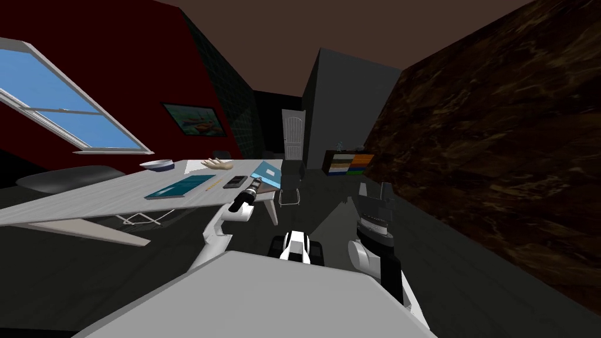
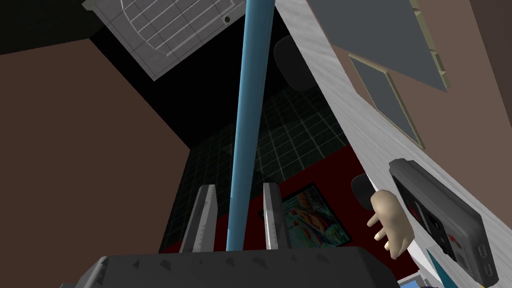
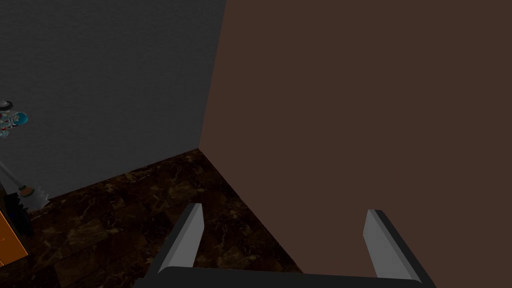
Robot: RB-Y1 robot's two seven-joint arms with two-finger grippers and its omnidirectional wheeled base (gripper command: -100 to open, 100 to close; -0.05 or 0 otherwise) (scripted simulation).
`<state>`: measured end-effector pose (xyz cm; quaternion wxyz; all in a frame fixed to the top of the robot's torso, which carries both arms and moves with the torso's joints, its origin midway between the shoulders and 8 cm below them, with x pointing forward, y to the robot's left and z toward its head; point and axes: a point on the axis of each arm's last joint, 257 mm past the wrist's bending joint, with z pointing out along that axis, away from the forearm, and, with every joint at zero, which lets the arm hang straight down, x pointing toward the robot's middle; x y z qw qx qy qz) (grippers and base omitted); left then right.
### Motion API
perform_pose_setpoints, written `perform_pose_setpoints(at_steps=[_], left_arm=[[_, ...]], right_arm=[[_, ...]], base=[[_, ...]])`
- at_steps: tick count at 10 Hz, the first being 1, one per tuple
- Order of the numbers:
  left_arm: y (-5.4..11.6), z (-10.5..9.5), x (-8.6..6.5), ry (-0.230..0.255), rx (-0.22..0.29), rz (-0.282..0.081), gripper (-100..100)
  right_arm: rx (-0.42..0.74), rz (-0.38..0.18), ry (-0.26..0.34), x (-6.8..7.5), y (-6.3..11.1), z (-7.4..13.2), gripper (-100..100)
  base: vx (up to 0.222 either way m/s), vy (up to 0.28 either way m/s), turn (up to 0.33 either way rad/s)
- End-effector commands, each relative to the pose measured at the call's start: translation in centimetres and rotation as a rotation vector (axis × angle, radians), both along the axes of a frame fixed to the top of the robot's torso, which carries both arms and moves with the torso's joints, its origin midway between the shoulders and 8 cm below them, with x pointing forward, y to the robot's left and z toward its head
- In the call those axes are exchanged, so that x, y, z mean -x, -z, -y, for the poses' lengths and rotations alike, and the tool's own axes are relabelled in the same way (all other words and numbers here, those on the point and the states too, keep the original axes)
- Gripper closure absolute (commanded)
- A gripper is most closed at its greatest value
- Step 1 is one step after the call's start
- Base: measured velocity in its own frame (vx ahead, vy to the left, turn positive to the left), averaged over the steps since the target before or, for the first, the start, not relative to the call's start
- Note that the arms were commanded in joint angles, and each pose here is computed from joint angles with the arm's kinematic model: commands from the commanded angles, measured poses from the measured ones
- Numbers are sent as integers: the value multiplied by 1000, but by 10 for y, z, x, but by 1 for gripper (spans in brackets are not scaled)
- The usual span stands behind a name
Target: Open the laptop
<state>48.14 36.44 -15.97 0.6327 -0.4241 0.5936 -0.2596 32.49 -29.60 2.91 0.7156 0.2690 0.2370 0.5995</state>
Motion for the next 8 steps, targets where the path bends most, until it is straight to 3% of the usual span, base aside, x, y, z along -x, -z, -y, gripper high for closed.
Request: perform_pose_setpoints(at_steps=[1, 3, 4, 5, 7, 8], left_arm=[[-15, 5, 15, 2, -1, 26, 100], [-40, 11, 17, 13, -8, 74, 100], [-29, 6, 15, 8, -5, 50, 100], [-32, 11, 12, 14, 66, 77, 100], [-33, 17, 9, 19, 138, 102, 100], [-36, 22, 6, 25, 210, 127, 100]], right_arm=[[0, 0, 0, 0, 0, 0, 0], [0, 0, 0, 0, 0, 0, 0], [0, 0, 0, 0, 0, 0, 0], [0, 0, 0, 0, 0, 0, 0], [0, 0, 0, 0, 0, 0, 0], [0, 0, 0, 0, 0, 0, 0]], base=[[17, 2, -19], [0, 0, 0], [0, 0, 0], [0, 64, 49], [4, 107, 52], [9, 135, 65]])
